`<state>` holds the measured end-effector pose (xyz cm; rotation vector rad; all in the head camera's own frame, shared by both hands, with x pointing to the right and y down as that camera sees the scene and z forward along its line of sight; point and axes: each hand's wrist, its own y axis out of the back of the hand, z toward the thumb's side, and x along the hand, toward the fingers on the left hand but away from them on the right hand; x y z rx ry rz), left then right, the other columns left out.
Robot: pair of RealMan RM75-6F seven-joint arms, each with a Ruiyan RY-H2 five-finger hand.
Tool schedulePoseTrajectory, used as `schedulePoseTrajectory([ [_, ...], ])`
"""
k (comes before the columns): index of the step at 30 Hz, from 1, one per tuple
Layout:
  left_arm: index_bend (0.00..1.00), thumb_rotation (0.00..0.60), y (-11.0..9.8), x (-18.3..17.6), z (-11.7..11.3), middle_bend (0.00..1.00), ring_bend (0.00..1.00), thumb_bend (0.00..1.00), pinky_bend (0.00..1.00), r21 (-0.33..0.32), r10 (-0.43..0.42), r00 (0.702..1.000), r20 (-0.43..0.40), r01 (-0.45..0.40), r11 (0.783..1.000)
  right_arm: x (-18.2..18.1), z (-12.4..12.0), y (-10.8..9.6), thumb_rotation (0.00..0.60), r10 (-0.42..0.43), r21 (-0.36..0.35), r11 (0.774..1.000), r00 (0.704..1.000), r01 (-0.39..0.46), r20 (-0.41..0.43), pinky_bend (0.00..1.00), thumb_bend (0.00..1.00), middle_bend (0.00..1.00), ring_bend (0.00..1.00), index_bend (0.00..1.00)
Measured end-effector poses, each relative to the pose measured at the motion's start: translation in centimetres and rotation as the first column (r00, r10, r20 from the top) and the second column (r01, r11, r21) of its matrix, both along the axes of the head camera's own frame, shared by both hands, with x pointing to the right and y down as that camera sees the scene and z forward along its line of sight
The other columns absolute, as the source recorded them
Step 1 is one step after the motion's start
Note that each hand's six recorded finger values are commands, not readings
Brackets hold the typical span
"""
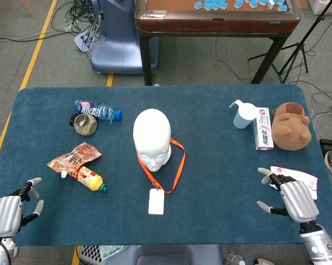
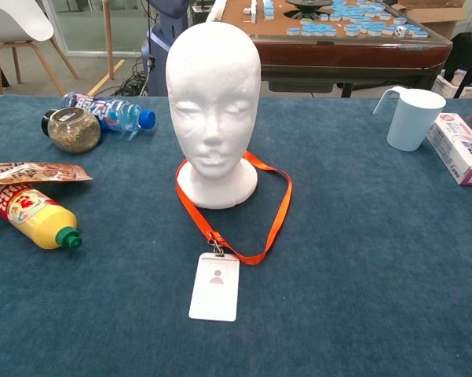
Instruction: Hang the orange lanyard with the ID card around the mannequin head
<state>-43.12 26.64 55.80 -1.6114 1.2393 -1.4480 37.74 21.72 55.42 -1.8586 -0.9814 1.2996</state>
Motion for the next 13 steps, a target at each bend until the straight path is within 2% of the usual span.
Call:
schedulePoseTrajectory([
  [6, 0.26, 0.600, 0.05, 0.05, -0.18, 0.54, 0.53, 0.33, 0.65, 0.008, 0.010, 1.000, 0.021, -0.010, 1.000, -0.28, 0.05, 0.05, 0.600, -0.036, 0.025, 0.999, 0.999, 0.037, -0.017, 0.46, 0.03, 0.43, 0.41, 0.22],
  [13, 0.26, 0.600, 0.15, 0.23, 0.24, 0.53, 0.53, 0.33, 0.65, -0.030, 0.028, 0.998, 0.053, -0.026, 0.999, -0.78, 0.02, 0.35, 0.600, -0.063, 0.050, 0.997, 0.997, 0.065, -0.038, 0.46, 0.03, 0.43, 0.41, 0.22],
])
